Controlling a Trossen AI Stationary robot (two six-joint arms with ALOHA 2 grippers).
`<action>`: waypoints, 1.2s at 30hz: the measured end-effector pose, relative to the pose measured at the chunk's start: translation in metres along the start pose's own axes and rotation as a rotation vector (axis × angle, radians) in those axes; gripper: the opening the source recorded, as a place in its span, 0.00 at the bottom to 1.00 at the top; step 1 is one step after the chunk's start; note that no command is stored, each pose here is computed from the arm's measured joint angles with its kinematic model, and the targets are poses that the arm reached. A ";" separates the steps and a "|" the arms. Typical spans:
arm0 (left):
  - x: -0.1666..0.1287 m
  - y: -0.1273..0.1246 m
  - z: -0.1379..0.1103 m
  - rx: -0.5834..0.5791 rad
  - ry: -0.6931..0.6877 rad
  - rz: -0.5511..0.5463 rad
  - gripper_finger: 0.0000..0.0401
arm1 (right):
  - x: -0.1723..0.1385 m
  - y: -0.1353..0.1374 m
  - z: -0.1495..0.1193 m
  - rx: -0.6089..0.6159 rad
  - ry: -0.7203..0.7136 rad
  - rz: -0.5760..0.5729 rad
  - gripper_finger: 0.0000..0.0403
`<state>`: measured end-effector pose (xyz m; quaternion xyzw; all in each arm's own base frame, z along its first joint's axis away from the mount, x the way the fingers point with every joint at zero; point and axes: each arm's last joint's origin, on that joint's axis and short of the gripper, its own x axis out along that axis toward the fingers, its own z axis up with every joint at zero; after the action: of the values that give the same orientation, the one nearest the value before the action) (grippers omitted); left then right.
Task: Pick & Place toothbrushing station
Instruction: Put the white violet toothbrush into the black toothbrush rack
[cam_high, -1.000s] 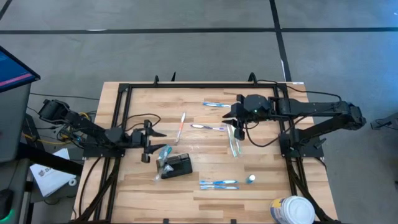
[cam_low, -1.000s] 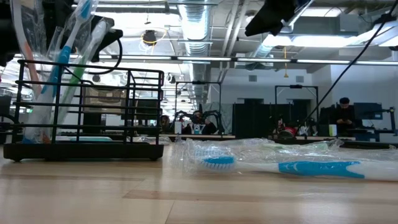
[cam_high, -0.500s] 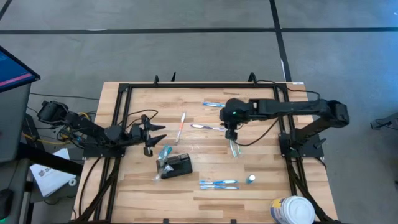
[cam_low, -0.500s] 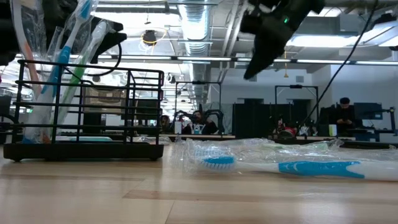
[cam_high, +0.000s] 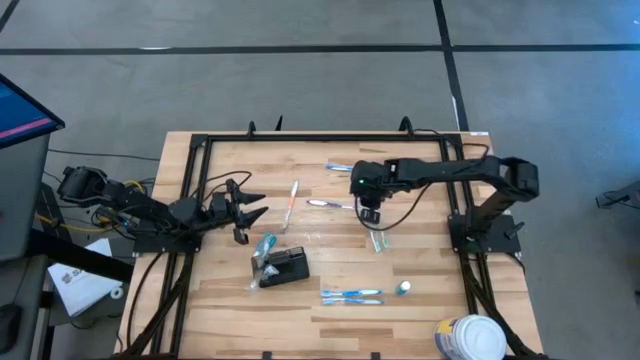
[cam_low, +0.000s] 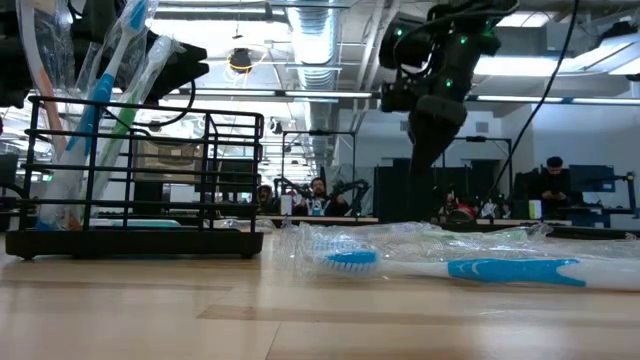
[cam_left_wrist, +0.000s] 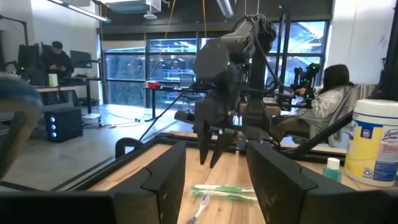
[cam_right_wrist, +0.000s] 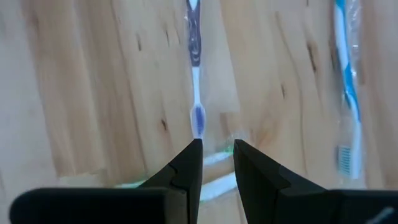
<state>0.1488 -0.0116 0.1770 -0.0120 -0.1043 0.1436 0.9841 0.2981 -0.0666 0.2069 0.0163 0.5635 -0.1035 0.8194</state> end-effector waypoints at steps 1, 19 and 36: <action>0.000 0.000 0.000 0.000 0.001 -0.001 0.40 | 0.004 0.000 0.001 -0.001 0.004 0.000 0.20; 0.000 -0.001 0.000 -0.026 0.000 -0.037 0.40 | 0.020 0.002 -0.001 -0.040 0.063 0.003 0.21; 0.000 -0.001 0.000 -0.026 0.000 -0.037 0.40 | 0.043 0.004 -0.004 -0.075 0.136 -0.004 0.41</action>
<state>0.1491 -0.0127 0.1770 -0.0229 -0.1064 0.1240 0.9863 0.3101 -0.0688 0.1656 -0.0084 0.6215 -0.0828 0.7790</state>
